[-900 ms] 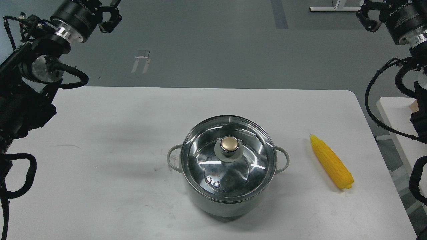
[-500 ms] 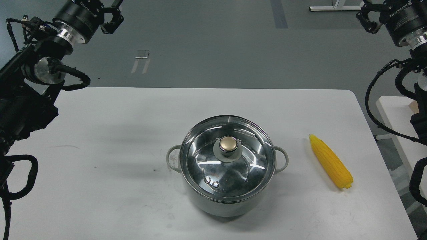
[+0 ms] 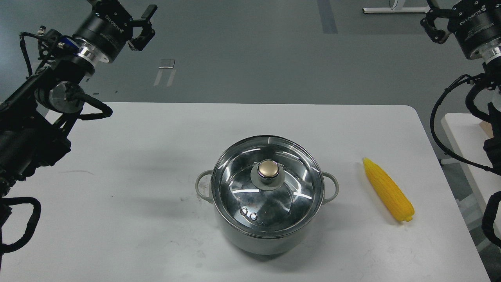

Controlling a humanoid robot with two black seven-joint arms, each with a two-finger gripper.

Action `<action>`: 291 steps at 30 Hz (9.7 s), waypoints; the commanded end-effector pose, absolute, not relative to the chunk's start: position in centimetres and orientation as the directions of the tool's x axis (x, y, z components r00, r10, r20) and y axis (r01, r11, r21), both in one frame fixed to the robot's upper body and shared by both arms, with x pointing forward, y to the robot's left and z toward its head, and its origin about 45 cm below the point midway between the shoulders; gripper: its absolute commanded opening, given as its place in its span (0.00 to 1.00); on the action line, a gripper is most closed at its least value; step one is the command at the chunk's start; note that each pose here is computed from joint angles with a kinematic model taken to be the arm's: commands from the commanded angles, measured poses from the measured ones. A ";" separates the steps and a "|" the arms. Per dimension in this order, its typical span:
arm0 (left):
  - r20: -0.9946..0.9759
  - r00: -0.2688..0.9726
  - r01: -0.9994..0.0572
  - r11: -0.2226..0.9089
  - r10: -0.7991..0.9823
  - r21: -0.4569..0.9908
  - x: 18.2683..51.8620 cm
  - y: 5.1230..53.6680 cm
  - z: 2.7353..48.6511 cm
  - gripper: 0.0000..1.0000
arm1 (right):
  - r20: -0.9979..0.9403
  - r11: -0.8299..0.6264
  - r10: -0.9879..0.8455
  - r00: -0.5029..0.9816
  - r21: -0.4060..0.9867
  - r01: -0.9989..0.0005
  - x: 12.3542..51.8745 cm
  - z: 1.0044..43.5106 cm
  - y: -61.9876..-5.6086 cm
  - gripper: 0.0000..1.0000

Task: Open pot and put corn in

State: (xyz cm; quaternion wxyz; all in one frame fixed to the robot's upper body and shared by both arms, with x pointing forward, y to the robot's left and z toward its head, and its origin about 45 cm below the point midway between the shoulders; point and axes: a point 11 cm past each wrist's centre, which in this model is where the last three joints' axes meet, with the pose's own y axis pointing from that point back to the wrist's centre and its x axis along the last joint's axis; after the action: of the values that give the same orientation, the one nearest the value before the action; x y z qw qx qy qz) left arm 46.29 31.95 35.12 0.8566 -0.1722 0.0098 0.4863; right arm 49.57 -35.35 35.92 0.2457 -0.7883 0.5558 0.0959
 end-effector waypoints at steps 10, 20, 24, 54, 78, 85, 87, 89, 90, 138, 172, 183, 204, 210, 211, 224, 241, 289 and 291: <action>0.608 0.627 -0.579 0.814 0.487 -0.054 34.4 23.5 35.2 0.90 | -0.419 -0.264 -0.830 0.368 -0.287 -0.921 49.0 35.7 -35.6 1.00; 0.933 0.353 -0.437 0.894 0.071 0.098 31.1 20.5 31.5 0.89 | -0.404 -0.271 -0.834 0.375 -0.293 -0.917 48.4 35.8 -35.9 1.00; 0.968 0.248 -0.394 0.911 -0.020 0.120 29.3 19.1 28.6 0.89 | -0.403 -0.273 -0.834 0.378 -0.293 -0.916 48.4 35.7 -35.7 1.00; 0.970 0.216 -0.345 0.920 -0.112 0.183 28.7 15.3 19.5 0.64 | -0.410 -0.276 -0.830 0.377 -0.286 -0.918 48.4 35.2 -35.5 1.00; 0.991 0.065 -0.364 0.921 -0.121 0.136 28.7 18.4 24.7 0.14 | -0.413 -0.275 -0.830 0.376 -0.283 -0.919 48.4 35.1 -35.5 1.00; 0.996 0.026 -0.566 0.819 -0.089 0.089 31.2 27.1 29.9 0.14 | -0.414 -0.268 -0.834 0.364 -0.272 -0.924 48.2 34.5 -35.9 1.00; 0.993 0.077 -0.634 0.765 -0.088 0.117 31.2 30.5 30.0 0.14 | -0.415 -0.266 -0.835 0.361 -0.269 -0.926 48.1 34.3 -36.1 1.00; 0.982 0.148 -0.733 0.654 -0.119 0.190 31.4 36.0 29.2 0.12 | -0.415 -0.265 -0.837 0.357 -0.264 -0.927 48.0 34.1 -36.2 1.00; 0.980 0.160 -0.755 0.624 -0.121 0.200 31.6 37.3 28.8 0.12 | -0.415 -0.266 -0.837 0.357 -0.263 -0.928 48.0 34.1 -36.2 1.00; 0.908 0.405 -0.908 0.166 0.109 0.385 21.2 49.3 10.6 0.54 | -0.419 -0.273 -0.837 0.351 -0.236 -0.933 47.0 32.2 -36.2 1.00; 0.223 -0.127 -0.956 -0.060 0.966 -0.286 44.1 42.4 32.6 0.98 | 0.695 -0.442 -0.551 0.461 0.225 -0.868 36.4 33.3 -37.2 1.00; -0.401 0.093 -0.928 -0.067 0.911 -0.367 47.8 40.5 37.4 0.98 | 0.816 -0.321 0.087 0.571 0.566 -0.759 32.6 26.2 -35.5 1.00; -0.475 0.194 -0.923 -0.005 0.858 -0.386 48.1 38.6 37.5 0.98 | 0.662 -0.190 0.213 0.719 0.750 -0.634 29.1 13.6 -34.3 0.57; -0.486 0.191 -0.927 -0.006 0.852 -0.376 48.1 38.2 36.9 0.98 | 0.647 -0.190 0.202 0.736 0.763 -0.618 28.9 12.6 -34.1 0.36; -0.486 0.190 -0.927 -0.007 0.853 -0.374 48.1 38.2 36.8 0.98 | 0.640 -0.187 0.202 0.742 0.769 -0.612 28.7 12.3 -34.1 0.30; -0.482 0.180 -0.927 -0.015 0.858 -0.374 48.0 38.7 37.0 0.98 | 0.724 -0.170 0.214 0.655 0.688 -0.705 30.8 17.3 -35.8 0.00; -0.473 0.198 -0.929 0.010 0.859 -0.371 48.1 37.7 36.8 0.98 | 0.925 -0.667 -0.048 0.377 0.251 -0.702 35.4 32.6 -18.9 0.00; -0.438 0.255 -0.911 0.063 0.862 -0.407 47.9 37.9 38.1 0.98 | 0.829 -0.819 -0.344 0.441 -0.035 -0.572 36.1 40.9 -14.1 0.98; -0.438 0.255 -0.909 0.060 0.862 -0.412 47.8 38.1 38.3 0.98 | 0.759 -0.801 -0.466 0.455 -0.143 -0.581 36.8 43.3 -15.4 0.98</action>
State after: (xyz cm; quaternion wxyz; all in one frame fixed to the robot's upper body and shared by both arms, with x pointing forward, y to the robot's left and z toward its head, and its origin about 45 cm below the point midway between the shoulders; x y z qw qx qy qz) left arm 47.93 37.87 38.26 0.7284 -0.3129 0.0394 0.6082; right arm 35.93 -13.67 40.10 -0.1451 -0.8349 0.2599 -0.4629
